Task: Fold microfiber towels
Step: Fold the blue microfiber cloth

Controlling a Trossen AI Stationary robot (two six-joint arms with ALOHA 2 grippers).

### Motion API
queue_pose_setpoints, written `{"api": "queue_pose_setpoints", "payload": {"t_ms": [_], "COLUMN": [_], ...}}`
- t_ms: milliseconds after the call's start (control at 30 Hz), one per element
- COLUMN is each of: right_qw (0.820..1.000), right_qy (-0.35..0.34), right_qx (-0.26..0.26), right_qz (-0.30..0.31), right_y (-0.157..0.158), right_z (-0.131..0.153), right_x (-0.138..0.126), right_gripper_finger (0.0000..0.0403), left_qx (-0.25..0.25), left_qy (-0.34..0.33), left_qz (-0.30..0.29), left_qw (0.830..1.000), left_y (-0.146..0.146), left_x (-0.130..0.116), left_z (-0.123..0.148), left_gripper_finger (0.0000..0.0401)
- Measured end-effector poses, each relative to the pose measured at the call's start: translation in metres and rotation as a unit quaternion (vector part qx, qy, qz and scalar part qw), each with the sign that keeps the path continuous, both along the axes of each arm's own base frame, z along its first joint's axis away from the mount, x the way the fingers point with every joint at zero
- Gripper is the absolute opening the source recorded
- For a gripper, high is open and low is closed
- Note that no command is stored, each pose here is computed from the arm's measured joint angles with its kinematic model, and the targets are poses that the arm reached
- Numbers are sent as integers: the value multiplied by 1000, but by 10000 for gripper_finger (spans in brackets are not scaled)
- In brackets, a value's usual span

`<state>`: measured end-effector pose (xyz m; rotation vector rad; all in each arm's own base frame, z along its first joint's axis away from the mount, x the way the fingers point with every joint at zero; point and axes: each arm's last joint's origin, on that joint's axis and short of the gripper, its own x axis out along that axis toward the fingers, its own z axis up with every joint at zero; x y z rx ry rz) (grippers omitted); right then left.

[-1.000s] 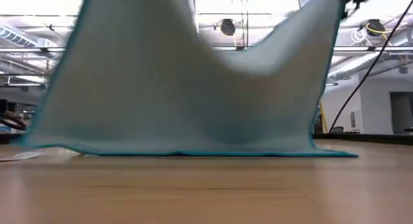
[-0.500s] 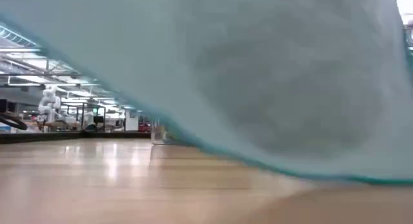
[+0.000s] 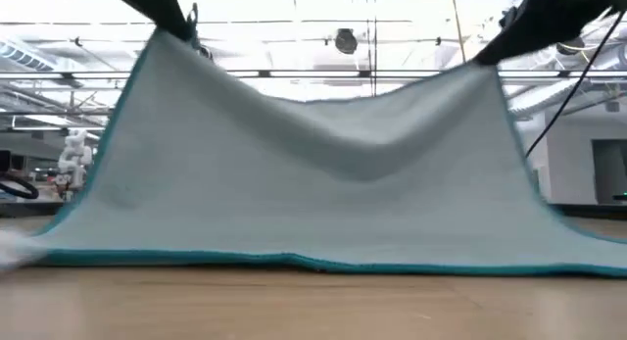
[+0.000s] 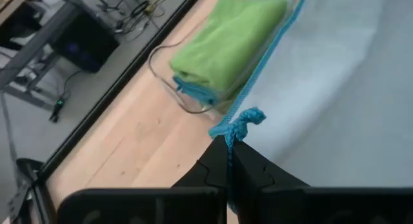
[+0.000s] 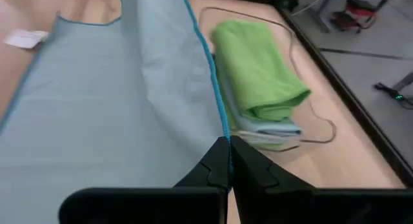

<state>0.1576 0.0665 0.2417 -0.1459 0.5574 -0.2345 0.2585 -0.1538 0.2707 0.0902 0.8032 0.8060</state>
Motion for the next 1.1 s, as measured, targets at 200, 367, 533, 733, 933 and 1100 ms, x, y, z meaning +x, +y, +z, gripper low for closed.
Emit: {"api": "queue_pose_setpoints", "payload": {"t_ms": [200,367,533,733,933,1100], "right_qw": [1000,995,983,965,938,927], "right_qy": [-16,-51,-69,-98,-129,-95], "right_qx": [9,55,124,208,286,344], "right_qz": [14,68,116,126,146,115], "right_y": [-15,-13,-7,-4,1,6], "right_z": [-37,-54,-67,-84,-90,-101], "right_x": [7,7,3,-6,-13,-15], "right_gripper_finger": [3,3,3,3,3,4], "left_qx": [6,26,49,57,53,28], "left_qy": [10,37,70,82,70,41], "left_qz": [-33,-84,-119,-129,-126,-120], "left_qw": [999,995,989,987,988,992], "left_y": [1,-6,-12,-16,-21,-25], "left_x": [6,3,-7,-19,-26,-25], "left_z": [-24,-34,-46,-60,-64,-65], "left_gripper_finger": [5,11,4,11,9,5]}}
